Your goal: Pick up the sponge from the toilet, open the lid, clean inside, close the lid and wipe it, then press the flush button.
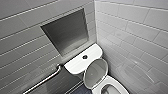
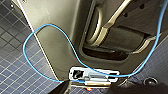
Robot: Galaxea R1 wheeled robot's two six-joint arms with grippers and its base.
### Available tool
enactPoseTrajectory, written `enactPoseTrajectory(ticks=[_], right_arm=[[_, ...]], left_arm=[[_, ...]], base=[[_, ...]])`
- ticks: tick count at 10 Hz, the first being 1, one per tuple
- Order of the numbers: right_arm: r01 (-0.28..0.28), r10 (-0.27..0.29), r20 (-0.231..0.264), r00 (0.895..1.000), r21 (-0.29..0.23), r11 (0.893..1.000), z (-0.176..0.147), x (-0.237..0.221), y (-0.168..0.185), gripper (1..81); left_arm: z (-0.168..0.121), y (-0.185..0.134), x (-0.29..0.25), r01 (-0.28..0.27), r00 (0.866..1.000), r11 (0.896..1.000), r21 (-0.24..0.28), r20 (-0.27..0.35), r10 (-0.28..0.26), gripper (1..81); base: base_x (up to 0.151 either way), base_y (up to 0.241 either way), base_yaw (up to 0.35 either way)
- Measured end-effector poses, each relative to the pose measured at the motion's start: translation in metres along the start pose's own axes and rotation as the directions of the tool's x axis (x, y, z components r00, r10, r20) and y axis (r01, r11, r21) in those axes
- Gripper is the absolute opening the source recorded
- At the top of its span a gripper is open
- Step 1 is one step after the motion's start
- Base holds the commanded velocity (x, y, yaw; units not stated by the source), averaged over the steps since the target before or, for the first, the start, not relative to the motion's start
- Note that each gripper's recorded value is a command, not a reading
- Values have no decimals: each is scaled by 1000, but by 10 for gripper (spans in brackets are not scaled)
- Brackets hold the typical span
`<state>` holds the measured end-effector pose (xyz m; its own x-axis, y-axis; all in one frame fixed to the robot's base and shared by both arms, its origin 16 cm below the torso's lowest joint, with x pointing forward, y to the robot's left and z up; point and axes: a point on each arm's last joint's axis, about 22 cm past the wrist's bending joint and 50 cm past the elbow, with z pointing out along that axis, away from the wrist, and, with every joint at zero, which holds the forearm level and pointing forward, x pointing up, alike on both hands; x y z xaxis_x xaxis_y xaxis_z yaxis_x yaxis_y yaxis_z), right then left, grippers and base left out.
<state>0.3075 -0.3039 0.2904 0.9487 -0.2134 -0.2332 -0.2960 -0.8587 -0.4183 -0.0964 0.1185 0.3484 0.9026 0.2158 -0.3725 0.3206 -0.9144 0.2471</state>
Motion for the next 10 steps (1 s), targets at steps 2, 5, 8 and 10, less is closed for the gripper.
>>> enactPoseTrajectory(ticks=[2, 5, 8, 10], right_arm=[[29, -26, 47, 999, -72, 997, 5, -45, 38, 10], [114, -105, 82, 991, -110, 987, 28, -91, 56, 10], [173, -140, 182, 973, -183, 968, 13, -192, 105, 10], [272, -232, 234, 944, -158, 949, 23, -254, 94, 10]], left_arm=[[-3, -11, 6, -3, 1000, 1000, 14, -6, 3, 811], [-5, -19, 14, -5, 1000, 1000, 23, -16, 5, 811], [-11, -39, 32, 24, 999, 999, 45, -36, -22, 811], [-12, -41, 41, 24, 999, 999, 46, -47, -22, 811]], base=[[0, 0, 0], [0, 0, 0], [0, 0, 0], [0, 0, 0]])
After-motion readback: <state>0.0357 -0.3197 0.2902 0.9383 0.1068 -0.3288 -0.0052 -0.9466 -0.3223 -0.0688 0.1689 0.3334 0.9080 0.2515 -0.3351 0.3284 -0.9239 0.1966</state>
